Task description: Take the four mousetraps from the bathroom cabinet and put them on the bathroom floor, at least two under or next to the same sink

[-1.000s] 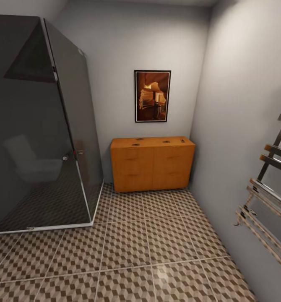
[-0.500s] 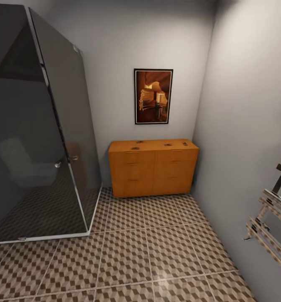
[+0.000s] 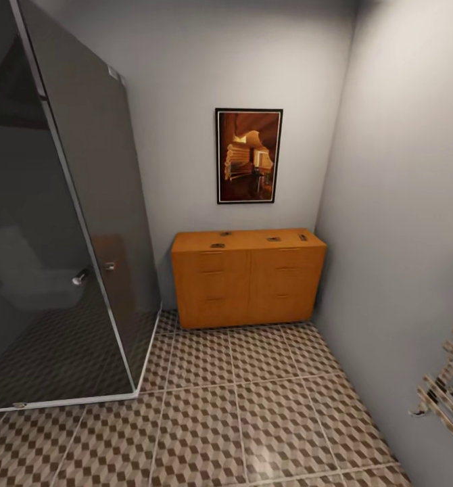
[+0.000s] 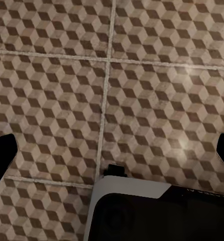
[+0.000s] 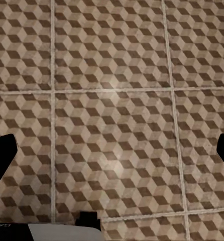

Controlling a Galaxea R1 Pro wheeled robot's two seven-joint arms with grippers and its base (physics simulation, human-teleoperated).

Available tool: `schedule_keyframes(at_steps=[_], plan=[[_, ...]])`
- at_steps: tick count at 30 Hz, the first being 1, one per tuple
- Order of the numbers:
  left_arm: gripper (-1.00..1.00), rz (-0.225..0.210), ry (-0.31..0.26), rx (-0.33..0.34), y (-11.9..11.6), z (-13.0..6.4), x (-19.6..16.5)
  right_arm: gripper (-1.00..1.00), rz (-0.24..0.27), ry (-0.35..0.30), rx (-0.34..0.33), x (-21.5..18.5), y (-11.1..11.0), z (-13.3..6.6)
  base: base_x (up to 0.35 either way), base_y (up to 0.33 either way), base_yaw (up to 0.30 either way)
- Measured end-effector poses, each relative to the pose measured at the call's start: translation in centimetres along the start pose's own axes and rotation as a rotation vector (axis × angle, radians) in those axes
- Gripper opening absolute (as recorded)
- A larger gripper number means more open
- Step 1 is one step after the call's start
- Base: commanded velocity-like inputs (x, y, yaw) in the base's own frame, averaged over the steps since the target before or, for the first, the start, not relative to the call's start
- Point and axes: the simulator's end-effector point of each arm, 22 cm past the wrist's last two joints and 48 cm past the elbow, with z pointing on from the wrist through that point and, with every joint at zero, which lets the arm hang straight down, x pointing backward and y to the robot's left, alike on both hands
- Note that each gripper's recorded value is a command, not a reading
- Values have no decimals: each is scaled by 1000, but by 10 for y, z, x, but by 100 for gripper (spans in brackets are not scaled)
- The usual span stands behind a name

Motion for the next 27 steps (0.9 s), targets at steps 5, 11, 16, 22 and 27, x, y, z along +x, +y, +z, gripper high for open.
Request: schedule_keyframes(at_steps=[5, 11, 16, 22, 27], plan=[[100, 0, 0, 0, 0, 0, 0, 100, 0, 0, 0, 0, 0, 0, 325, 0, 0], [100, 0, 0, 0, 0, 0, 0, 100, 1, 0, 0, 0, 0, 0, 325, 0, -9], [100, 0, 0, 0, 0, 0, 0, 100, 0, 0, 0, 0, 0, 0, 325, 0, -111], [100, 0, 0, 0, 0, 0, 0, 100, 1, 0, 0, 0, 0, 0, 325, 0, -209], [100, 0, 0, 0, 0, 0, 0, 100, 1, 0, 0, 0, 0, 0, 325, 0, -248]])
